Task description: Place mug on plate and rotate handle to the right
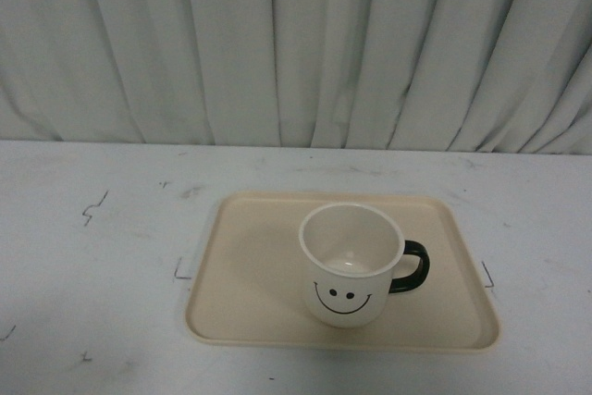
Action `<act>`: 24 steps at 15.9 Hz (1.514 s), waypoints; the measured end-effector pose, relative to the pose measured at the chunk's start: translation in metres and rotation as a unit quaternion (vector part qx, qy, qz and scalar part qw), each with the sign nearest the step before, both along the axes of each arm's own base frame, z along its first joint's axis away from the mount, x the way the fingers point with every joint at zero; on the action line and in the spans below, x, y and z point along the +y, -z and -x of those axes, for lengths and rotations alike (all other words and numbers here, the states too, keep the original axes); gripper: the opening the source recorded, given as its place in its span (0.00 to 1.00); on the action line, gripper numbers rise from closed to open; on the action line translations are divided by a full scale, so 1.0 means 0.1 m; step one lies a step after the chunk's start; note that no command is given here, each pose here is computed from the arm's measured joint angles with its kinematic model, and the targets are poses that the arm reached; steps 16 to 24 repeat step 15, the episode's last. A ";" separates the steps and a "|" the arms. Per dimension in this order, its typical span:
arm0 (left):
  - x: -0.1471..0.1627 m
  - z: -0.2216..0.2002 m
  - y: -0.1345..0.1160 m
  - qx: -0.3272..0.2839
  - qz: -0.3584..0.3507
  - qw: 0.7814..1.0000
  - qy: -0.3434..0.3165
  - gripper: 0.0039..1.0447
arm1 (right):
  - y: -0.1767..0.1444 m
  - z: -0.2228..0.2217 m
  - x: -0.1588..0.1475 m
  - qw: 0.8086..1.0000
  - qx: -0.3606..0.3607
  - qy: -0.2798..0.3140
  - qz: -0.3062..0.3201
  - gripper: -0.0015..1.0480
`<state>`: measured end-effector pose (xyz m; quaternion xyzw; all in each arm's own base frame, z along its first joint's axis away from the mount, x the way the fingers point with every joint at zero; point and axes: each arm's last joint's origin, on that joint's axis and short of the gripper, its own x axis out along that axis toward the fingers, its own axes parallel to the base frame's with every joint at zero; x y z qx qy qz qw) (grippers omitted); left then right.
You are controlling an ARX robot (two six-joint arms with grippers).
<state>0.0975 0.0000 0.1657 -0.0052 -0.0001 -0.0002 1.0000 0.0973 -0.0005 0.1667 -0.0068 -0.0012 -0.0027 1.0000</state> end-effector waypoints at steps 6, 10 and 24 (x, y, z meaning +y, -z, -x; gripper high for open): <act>0.00 0.00 0.00 0.000 0.000 1.000 0.000 0.94 | 0.00 0.00 0.00 1.000 -0.002 0.000 0.000 0.17; 0.00 0.00 0.00 0.000 0.000 1.000 0.000 0.94 | 0.00 0.00 0.00 1.000 -0.002 0.000 0.000 0.55; 0.00 0.00 0.00 0.000 0.000 1.000 0.000 0.94 | 0.00 0.00 0.00 1.000 -0.002 0.000 -0.001 0.94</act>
